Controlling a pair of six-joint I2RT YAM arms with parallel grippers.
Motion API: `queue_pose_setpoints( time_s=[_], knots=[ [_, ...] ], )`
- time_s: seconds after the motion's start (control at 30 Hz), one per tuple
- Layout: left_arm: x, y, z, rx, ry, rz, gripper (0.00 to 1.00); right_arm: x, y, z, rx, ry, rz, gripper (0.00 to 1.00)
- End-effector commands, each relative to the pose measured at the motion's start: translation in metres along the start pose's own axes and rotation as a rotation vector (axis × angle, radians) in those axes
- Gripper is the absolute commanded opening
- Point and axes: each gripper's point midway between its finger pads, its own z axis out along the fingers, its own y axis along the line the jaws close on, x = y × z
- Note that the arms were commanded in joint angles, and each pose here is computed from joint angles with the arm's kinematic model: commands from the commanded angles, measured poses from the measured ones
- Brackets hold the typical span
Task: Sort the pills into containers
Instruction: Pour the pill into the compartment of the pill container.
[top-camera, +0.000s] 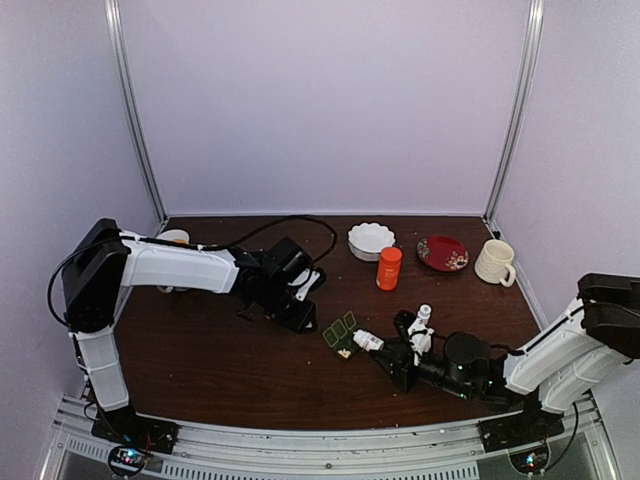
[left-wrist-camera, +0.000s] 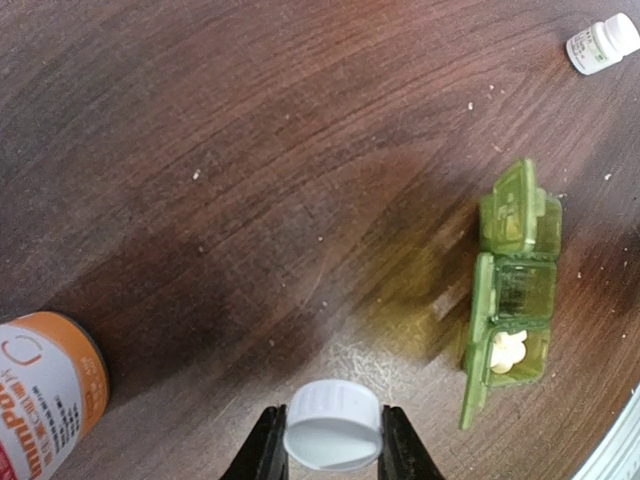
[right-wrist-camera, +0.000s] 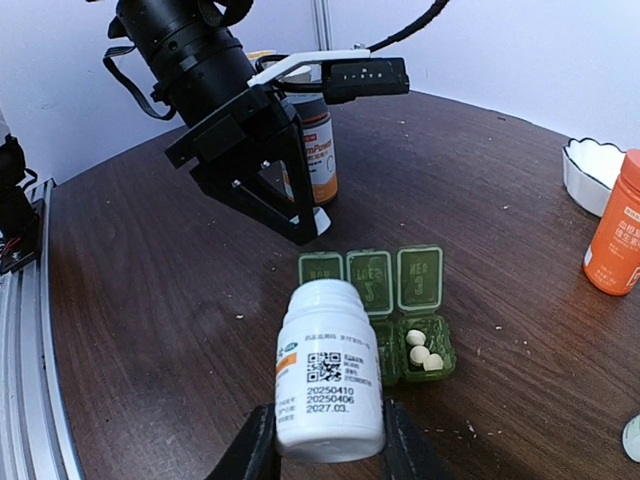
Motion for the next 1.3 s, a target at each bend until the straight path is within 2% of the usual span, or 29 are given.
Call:
queue_pose_setpoints(
  time_s=[0.0,0.27,0.9,1.27],
  knots=[
    [-0.012,-0.004,0.009,0.015,-0.014,0.005,0.00,0.005,-0.003,0.010,0.007,0.043,0.043,0.00],
    [0.002,0.006,0.013,-0.033,0.039,0.007,0.00,0.018,-0.008,0.019,0.025,0.107,0.046,0.00],
    [-0.001,-0.001,0.015,-0.011,0.033,0.020,0.00,0.035,-0.028,0.036,0.137,0.254,0.037,0.00],
    [-0.002,-0.002,0.014,-0.007,0.032,0.025,0.00,0.029,-0.025,0.034,0.112,0.218,0.050,0.00]
  ],
)
